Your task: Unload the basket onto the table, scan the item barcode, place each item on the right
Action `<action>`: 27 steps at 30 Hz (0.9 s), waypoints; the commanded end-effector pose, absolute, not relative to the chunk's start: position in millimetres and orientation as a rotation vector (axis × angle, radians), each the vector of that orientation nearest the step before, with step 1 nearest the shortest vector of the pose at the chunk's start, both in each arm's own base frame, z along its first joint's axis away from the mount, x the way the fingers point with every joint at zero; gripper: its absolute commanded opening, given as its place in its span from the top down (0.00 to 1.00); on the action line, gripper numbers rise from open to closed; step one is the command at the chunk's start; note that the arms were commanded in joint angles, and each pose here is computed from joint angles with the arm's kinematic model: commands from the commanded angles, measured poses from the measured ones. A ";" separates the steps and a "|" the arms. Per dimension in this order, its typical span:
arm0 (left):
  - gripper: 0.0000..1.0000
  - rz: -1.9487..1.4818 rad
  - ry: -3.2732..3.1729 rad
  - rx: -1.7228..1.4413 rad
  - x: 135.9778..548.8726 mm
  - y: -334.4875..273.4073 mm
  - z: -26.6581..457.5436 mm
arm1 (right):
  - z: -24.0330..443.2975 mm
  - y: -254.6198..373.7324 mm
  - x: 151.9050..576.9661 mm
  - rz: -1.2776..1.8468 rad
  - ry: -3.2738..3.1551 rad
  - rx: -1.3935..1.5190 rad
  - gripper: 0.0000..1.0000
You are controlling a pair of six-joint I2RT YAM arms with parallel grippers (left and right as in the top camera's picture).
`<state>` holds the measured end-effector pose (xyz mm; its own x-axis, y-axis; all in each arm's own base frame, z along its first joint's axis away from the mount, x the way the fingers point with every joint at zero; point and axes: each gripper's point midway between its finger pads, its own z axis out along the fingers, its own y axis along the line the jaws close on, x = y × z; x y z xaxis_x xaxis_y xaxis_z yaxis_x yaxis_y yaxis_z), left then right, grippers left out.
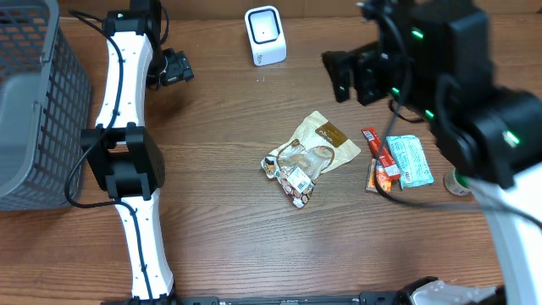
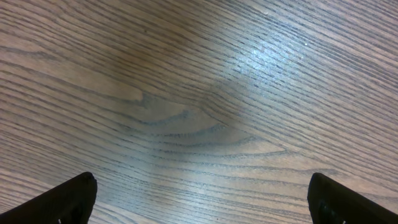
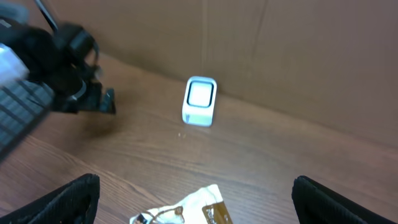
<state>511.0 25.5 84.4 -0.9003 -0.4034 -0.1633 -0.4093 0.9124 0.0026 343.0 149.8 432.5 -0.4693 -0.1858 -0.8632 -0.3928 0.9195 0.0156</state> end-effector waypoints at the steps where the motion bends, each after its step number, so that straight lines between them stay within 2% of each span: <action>1: 0.00 0.077 2.921 -0.611 512.4 26.7 80.0 | 466.5 131.6 312.6 0.255 1.975 -0.388 0.00; 6: 0.00 0.076 2.920 -0.611 512.5 26.6 80.1 | 488.3 115.0 268.1 0.280 1.915 -0.383 0.00; 12: 0.00 0.076 2.921 -0.611 512.4 26.6 80.0 | 479.0 92.0 230.0 0.270 1.887 -0.350 0.00; 19: 0.00 0.076 2.921 -0.611 512.4 26.6 80.0 | 424.3 66.0 211.8 0.232 1.837 -0.262 0.00; 27: 0.00 0.076 2.921 -0.611 512.4 26.6 80.0 | 327.0 48.7 220.5 0.191 1.658 -0.172 0.00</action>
